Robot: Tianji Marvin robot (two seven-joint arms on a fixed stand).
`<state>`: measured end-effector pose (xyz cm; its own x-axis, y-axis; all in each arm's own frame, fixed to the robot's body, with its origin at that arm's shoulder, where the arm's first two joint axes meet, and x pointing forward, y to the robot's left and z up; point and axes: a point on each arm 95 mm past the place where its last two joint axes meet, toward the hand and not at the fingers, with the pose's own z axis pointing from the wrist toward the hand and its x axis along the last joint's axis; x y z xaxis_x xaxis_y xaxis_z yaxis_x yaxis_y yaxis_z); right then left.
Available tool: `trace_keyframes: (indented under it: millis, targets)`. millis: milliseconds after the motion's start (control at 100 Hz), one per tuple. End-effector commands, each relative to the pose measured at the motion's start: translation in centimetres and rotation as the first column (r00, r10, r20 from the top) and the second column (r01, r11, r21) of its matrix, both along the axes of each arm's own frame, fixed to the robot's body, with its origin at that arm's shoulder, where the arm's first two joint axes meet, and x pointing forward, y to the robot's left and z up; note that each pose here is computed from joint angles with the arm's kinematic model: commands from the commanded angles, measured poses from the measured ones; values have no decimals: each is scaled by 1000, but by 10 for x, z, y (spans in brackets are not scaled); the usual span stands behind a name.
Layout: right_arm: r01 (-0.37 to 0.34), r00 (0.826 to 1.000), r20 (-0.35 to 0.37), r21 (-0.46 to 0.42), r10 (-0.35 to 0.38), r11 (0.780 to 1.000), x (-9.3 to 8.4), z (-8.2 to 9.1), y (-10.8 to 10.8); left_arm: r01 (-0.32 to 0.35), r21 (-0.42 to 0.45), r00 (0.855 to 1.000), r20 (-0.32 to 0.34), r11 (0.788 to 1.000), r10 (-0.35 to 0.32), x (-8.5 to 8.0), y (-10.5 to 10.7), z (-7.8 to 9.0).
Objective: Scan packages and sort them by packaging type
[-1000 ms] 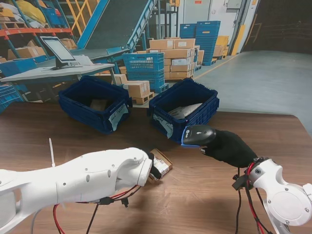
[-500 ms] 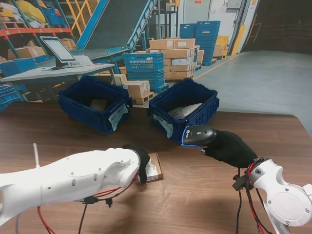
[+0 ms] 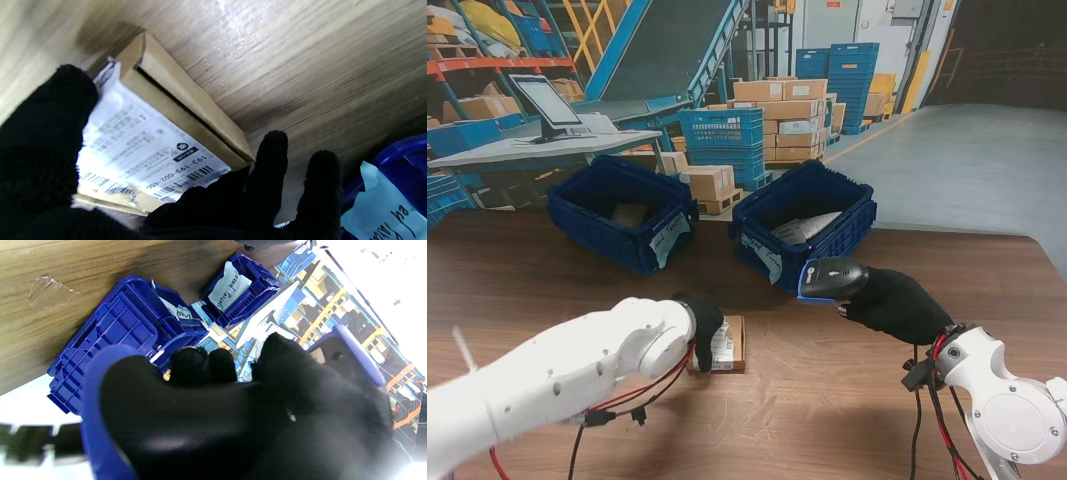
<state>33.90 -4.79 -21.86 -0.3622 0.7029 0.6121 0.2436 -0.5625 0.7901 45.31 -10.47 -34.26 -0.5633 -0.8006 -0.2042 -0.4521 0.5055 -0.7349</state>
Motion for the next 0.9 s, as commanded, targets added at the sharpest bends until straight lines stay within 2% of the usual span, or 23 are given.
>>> trace_keyframes:
  millis: [0, 280, 560, 740, 890]
  targets:
    - [-11, 1000, -8, 0, 11, 1000, -1, 1, 4, -11, 24, 999, -45, 1000, 13, -14, 10, -26]
    - [-21, 1000, -8, -6, 21, 1000, 2, 1, 8, -20, -25, 1000, -11, 999, 20, -11, 19, -30]
    - [-23, 1000, -12, -12, 23, 1000, 3, 1, 9, -45, -75, 999, -8, 996, 44, -9, 21, -32]
    - [-23, 1000, -12, -13, 23, 1000, 4, 2, 10, -60, -130, 998, 29, 990, 65, -5, 20, -26]
    - [-23, 1000, -10, -14, 23, 1000, 4, 2, 11, -104, -191, 993, 43, 976, 114, 1, 19, -16]
